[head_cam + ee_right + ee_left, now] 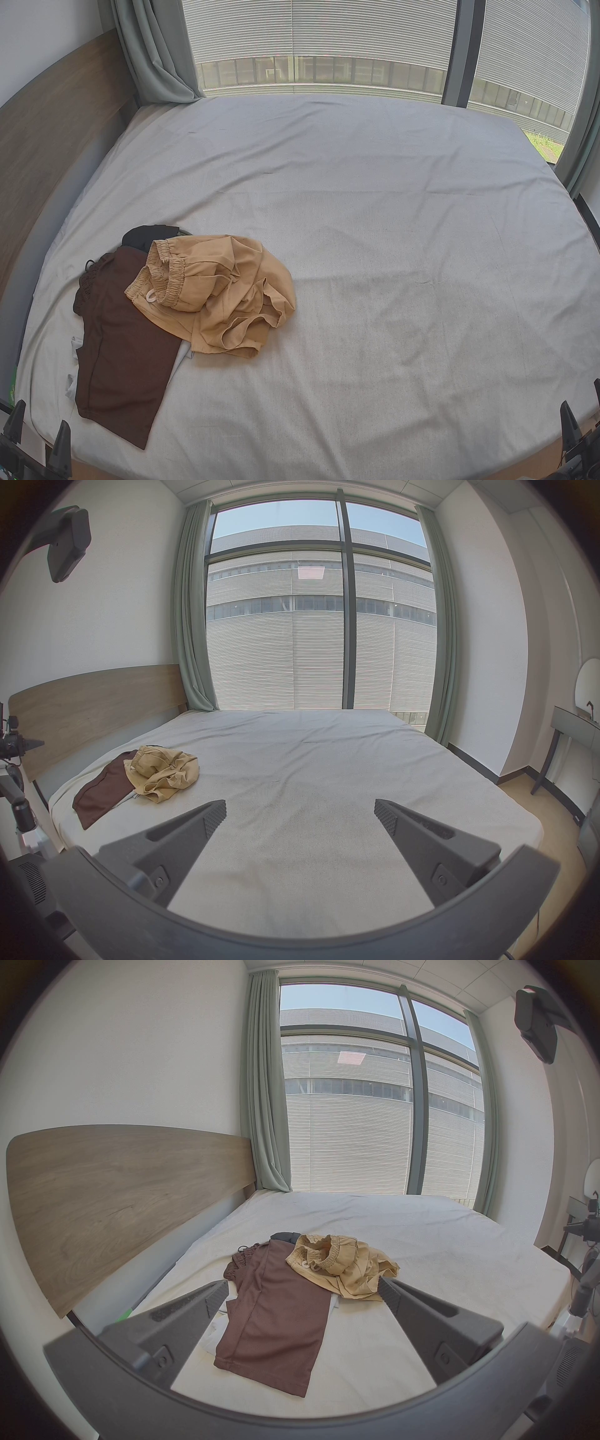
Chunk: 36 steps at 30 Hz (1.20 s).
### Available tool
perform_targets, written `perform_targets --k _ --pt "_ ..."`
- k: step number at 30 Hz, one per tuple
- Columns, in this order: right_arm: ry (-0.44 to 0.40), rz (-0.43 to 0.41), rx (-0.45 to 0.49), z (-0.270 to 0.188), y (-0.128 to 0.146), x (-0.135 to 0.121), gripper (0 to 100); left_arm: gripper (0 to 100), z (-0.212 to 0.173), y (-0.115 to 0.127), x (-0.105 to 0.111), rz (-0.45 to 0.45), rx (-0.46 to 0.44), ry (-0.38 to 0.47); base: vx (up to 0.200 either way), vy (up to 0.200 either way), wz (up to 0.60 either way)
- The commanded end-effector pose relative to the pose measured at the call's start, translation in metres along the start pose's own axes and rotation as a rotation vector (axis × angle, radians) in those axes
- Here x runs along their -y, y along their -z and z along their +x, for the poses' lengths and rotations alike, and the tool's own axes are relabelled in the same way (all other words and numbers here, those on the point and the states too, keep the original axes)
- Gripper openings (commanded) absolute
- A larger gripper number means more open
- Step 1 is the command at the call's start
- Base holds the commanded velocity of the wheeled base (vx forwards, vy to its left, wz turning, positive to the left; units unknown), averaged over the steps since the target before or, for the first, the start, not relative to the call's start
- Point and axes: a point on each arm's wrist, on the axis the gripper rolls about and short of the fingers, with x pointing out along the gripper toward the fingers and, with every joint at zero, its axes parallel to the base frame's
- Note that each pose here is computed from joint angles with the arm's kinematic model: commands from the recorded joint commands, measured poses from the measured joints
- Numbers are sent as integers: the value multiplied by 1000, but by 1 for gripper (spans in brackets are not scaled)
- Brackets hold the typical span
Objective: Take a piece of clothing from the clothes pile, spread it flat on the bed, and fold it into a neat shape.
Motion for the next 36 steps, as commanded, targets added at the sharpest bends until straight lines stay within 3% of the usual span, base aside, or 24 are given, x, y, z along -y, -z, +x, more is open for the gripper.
perform_targets --k 1,11,13,14,15,17,30,33,36 --pt "1 0 -1 0 5 0 100 100 0 5 0 1 -3 1 0 0 0" --pt "1 1 -1 0 5 0 100 100 0 5 0 -2 0 1 0 0 0" --pt "1 1 -1 0 5 0 100 100 -2 -6 0 -16 70 -3 0 0 0" --pt "1 3 -1 0 5 0 100 100 -5 -27 1 -17 159 -10 0 0 0" --pt "1 1 -1 0 5 0 100 100 -5 -43 1 -20 189 -9 0 0 0" --pt "-1 0 -1 0 5 0 100 100 3 -56 1 -20 171 -12 0 0 0" --pt "1 1 -1 0 5 0 100 100 28 -64 2 -9 77 -5 0 0 0" --pt "-1 1 -1 0 5 0 100 100 32 -63 3 -18 46 24 0 0 0" --pt "-1 1 -1 0 5 0 100 100 34 -60 4 -54 1 105 0 0 0"
